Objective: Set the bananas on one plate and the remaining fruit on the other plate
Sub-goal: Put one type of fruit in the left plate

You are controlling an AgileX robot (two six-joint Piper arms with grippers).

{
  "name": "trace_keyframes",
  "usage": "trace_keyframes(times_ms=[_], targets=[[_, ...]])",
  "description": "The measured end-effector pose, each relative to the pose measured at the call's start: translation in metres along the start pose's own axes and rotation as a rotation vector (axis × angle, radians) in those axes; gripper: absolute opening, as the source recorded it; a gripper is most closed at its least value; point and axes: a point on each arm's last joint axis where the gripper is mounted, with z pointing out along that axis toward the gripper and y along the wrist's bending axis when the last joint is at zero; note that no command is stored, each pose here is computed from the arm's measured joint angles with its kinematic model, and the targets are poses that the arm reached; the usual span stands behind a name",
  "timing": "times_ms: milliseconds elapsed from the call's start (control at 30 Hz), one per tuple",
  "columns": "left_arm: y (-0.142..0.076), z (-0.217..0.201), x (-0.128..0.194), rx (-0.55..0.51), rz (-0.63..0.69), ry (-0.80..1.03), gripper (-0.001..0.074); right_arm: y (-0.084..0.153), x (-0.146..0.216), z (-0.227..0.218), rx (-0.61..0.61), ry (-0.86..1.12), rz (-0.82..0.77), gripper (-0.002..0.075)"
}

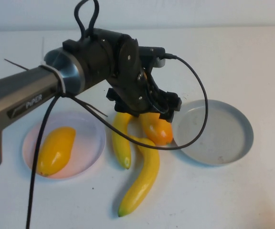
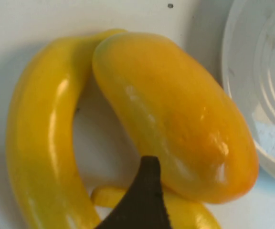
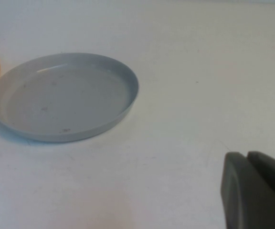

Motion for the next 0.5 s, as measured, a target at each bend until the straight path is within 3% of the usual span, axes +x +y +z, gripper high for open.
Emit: trace_keyframes(times_ms=[200,500], targets=[[-0.001,0.025,-0.001,0.050,-0.076,-0.010,0.0626,0.000,0.000,0.000,0.000,0.000,0.000,-0.0017],[0.000,0.032,-0.003,0.036,-0.082,-0.015,0.0624,0.000,0.000,0.000,0.000,0.000,0.000,-0.0017]])
